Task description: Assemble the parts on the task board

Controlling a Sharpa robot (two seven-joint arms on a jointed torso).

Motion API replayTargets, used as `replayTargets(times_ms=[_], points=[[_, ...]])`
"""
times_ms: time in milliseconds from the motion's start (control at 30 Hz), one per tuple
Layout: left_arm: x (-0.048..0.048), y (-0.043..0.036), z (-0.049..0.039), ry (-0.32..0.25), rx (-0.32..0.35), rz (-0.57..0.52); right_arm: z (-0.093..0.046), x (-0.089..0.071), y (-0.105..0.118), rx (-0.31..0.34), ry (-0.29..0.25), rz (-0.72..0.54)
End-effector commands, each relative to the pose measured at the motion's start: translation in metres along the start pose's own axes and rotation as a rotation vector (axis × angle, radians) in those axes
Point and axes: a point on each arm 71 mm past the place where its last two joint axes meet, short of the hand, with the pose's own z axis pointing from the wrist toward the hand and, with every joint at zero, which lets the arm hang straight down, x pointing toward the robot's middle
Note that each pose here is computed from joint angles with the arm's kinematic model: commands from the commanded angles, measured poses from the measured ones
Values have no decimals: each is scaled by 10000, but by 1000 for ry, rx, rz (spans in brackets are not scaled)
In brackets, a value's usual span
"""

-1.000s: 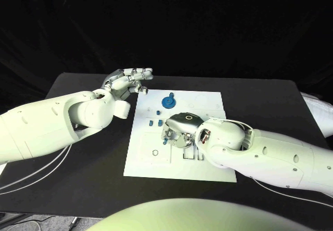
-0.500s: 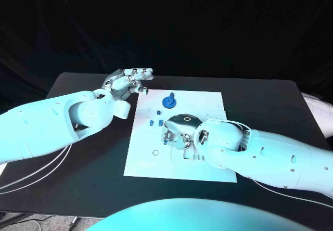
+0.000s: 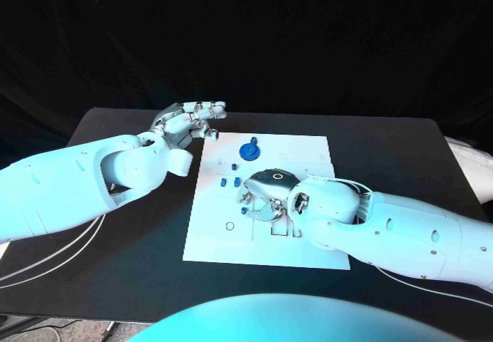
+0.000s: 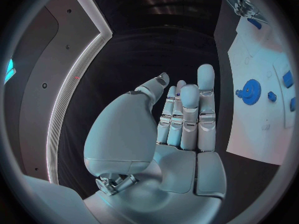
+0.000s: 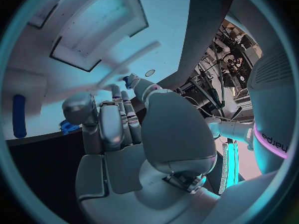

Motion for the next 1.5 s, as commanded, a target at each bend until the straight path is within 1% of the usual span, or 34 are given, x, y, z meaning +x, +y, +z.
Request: replayTargets(times_ms=[33, 200, 300, 400, 533, 600, 633, 733, 867, 1033, 1267, 1500], points=[[26, -4, 2, 21, 2, -7, -48, -19, -58, 29, -59, -1], [23, -2, 3, 22, 0, -7, -179, -110, -92, 24, -119, 20], [19, -2, 3, 22, -1, -7, -291, -204, -154, 40, -143, 28], [17, -2, 3, 23, -1, -7, -390, -304, -264, 75, -153, 26], [18, -2, 2, 24, 0, -8, -517, -452, -467, 141, -153, -1], [19, -2, 2, 26, 0, -8, -567, -513, -563, 173, -147, -24], [20, -3, 2, 26, 0, -8, -576, -523, -581, 179, -146, -28], [23, -2, 3, 27, 0, -7, -624, -568, -698, 219, -127, -57], [28, -1, 5, 30, 0, -8, -639, -569, -801, 253, -83, -84], [28, -1, 5, 31, -1, -8, -611, -534, -820, 255, -42, -96], [21, -1, 2, 31, -2, -7, -585, -455, -841, 261, 38, -109], [14, -2, 0, 29, -3, -6, -582, -425, -845, 262, 66, -112]])
